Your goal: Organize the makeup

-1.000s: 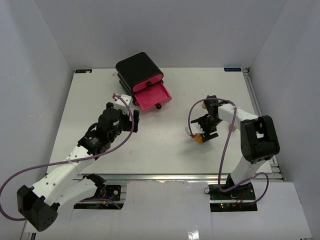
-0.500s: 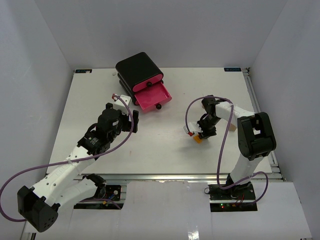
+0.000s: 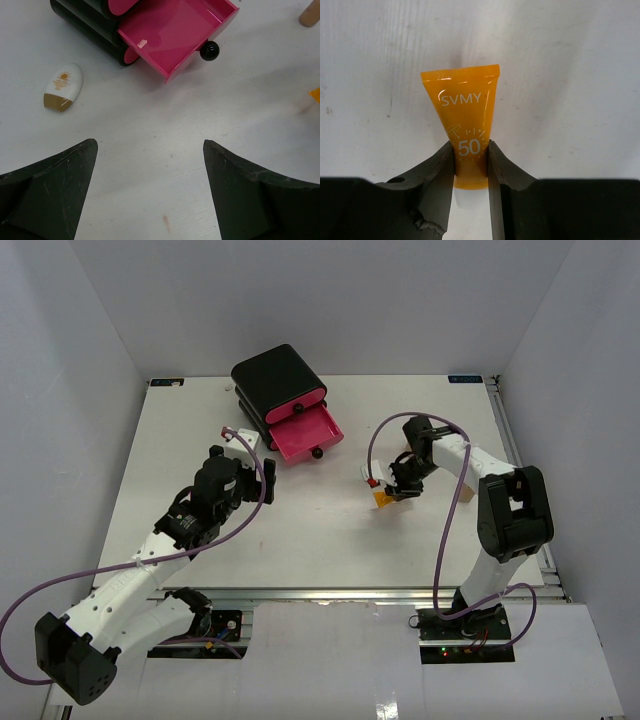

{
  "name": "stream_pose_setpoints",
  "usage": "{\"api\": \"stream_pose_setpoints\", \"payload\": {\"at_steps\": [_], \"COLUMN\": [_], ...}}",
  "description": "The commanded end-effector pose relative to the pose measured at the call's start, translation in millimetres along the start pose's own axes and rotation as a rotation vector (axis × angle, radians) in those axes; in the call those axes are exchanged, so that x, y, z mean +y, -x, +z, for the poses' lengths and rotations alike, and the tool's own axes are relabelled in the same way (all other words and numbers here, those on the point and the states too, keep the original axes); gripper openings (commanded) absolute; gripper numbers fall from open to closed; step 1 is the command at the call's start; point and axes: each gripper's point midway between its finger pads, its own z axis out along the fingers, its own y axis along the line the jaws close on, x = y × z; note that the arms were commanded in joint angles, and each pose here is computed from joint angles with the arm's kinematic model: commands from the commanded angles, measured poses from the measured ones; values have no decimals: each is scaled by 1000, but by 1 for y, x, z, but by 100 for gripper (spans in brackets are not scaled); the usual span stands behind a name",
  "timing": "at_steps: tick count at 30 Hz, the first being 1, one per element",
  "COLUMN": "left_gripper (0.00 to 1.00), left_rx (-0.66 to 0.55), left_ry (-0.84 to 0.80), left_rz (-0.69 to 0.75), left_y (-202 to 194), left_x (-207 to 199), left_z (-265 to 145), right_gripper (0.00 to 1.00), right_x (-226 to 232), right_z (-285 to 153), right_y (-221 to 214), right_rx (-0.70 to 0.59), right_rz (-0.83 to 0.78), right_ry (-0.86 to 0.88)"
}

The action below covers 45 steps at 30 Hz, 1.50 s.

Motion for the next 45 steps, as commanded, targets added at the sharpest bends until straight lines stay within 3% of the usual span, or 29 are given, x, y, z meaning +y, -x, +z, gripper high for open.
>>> {"api": "stream_pose_setpoints", "payload": {"at_steps": [1,11,18,29,38,42,45], "left_gripper": [98,98,98,98,98,98,98], "left_rx": [-58,-73,-66,-67,-60,-53,-50], "left_ry": [57,134,179,188,187,194,194], "left_rz": [-32,-44,-45,-51,-54,-53,-63], "left_y": [13,12,8,8,5,3,2], "left_x": [13,29,40,45,45,47,48], "left_z": [-5,-5,-2,-1,1,3,4], "right_gripper": [30,28,29,33,56,59,59], "right_x": [-34,-129,-201,-240,-236,-228,-215], "right_z": [-33,-78,-63,-15,-1,-17,-52], "right_y": [51,172,225,195,185,192,211], "right_rx": [-138,-246,-248,-100,-73,-101,-203], "right_rz": [50,-63,-100,-74,-83,-64,-23], "right_ry": [-121,-337,-526,-613,-594,-605,-616]}}
